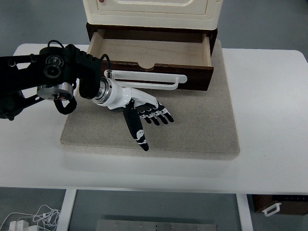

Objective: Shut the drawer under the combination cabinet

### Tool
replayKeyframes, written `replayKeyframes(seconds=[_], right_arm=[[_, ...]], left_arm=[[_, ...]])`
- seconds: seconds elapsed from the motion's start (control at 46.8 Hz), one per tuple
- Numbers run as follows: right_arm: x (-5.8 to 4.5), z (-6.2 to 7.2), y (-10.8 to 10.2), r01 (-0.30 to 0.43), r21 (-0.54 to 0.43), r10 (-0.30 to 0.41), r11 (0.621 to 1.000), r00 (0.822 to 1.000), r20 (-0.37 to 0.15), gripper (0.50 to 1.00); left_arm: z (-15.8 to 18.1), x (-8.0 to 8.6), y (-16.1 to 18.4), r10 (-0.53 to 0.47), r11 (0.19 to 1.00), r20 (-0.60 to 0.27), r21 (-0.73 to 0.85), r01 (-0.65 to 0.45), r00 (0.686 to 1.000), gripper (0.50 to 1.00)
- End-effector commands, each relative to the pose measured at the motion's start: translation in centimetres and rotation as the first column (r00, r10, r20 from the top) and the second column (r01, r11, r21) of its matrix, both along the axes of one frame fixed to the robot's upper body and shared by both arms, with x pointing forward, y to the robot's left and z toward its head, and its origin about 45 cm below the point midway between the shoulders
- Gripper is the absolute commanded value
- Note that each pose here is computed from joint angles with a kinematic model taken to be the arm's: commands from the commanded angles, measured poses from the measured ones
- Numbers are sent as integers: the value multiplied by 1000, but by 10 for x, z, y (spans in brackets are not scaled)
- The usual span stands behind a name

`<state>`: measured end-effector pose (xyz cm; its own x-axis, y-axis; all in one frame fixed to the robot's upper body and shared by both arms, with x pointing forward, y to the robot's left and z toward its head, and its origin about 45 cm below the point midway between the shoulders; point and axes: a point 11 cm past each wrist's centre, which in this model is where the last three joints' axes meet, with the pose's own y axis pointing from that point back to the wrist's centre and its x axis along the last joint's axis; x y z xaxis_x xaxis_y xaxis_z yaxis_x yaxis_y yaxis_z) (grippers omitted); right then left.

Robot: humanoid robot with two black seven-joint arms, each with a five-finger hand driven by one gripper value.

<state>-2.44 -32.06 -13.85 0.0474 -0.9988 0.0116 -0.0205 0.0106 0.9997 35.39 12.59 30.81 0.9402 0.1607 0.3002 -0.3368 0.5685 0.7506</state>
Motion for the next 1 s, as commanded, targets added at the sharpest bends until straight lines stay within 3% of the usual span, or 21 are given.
replayKeyframes(seconds=[0.0,0.983], right_arm=[[0,0,0,0,-1,0,1000,1000,0,952],[0,0,0,0,-1,0,1000,1000,0,952]], left_arm=[[-1,5,2,15,1000,1,3,-15,1000,988],[5,46,13,109,993,91,42,-113,990,988]])
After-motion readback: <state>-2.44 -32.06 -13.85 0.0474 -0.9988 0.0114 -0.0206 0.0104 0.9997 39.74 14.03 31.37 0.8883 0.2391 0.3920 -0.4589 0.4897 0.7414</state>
